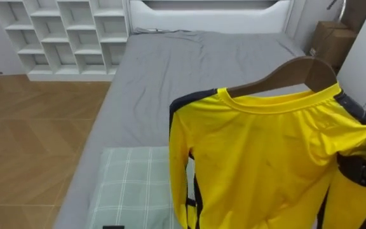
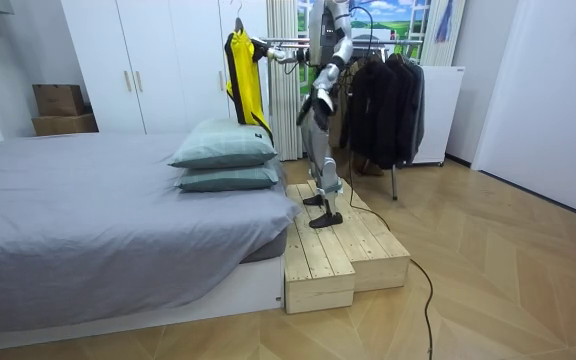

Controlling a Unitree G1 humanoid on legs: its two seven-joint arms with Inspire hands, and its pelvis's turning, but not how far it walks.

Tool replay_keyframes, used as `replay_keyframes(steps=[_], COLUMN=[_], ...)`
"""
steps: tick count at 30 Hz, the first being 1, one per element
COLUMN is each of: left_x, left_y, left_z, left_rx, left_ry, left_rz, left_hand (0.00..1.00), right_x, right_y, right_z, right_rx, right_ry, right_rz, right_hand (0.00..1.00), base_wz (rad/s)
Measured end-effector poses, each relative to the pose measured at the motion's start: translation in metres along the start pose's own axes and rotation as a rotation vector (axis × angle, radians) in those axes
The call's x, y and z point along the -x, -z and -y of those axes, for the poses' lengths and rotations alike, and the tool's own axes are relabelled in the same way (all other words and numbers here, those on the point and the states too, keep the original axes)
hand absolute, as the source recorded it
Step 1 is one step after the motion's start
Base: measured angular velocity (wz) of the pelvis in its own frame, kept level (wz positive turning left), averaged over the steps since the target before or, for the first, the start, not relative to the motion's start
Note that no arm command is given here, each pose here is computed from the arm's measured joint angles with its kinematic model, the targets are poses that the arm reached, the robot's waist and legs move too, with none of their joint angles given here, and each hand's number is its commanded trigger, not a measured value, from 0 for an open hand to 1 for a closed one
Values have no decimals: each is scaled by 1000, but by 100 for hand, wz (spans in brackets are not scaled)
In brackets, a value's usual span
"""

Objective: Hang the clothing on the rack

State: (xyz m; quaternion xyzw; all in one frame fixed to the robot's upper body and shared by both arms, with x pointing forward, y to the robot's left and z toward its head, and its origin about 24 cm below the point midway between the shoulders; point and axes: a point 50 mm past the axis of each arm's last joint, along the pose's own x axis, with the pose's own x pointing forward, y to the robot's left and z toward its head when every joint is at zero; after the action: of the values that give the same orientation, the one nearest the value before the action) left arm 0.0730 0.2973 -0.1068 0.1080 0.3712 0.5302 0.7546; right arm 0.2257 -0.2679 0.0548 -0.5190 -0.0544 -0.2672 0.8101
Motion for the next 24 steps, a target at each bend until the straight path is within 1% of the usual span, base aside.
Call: replay_keyframes(steps=[2, 7, 11, 12, 14, 21, 24], left_x=[0, 3, 5, 7, 9, 22, 25], left_y=[15, 42, 57, 65, 76, 111, 117], left_z=[-4, -13, -20, -26, -31, -41, -43], left_rx=[-32, -110, -163, -201, -238, -345, -374], left_ry=[3, 1, 22, 23, 37, 160, 206], left_rz=[-56, -144, -201, -221, -254, -427, -461], left_hand=[0, 0, 0, 0, 0, 0, 0], right_x=[1, 11, 11, 12, 13, 9, 9], right_y=[1, -2, -2, -3, -5, -16, -18], right_z=[0, 6, 5, 4, 3, 4, 5], right_rx=[4, 2, 12, 14, 15, 17, 14], right_ry=[-7, -7, -19, -32, -53, -61, -58], right_rz=[0, 20, 15, 18, 25, 50, 54], right_hand=[100, 100, 100, 100, 100, 100, 100], base_wz=[0, 0, 0, 0, 0, 6, 7])
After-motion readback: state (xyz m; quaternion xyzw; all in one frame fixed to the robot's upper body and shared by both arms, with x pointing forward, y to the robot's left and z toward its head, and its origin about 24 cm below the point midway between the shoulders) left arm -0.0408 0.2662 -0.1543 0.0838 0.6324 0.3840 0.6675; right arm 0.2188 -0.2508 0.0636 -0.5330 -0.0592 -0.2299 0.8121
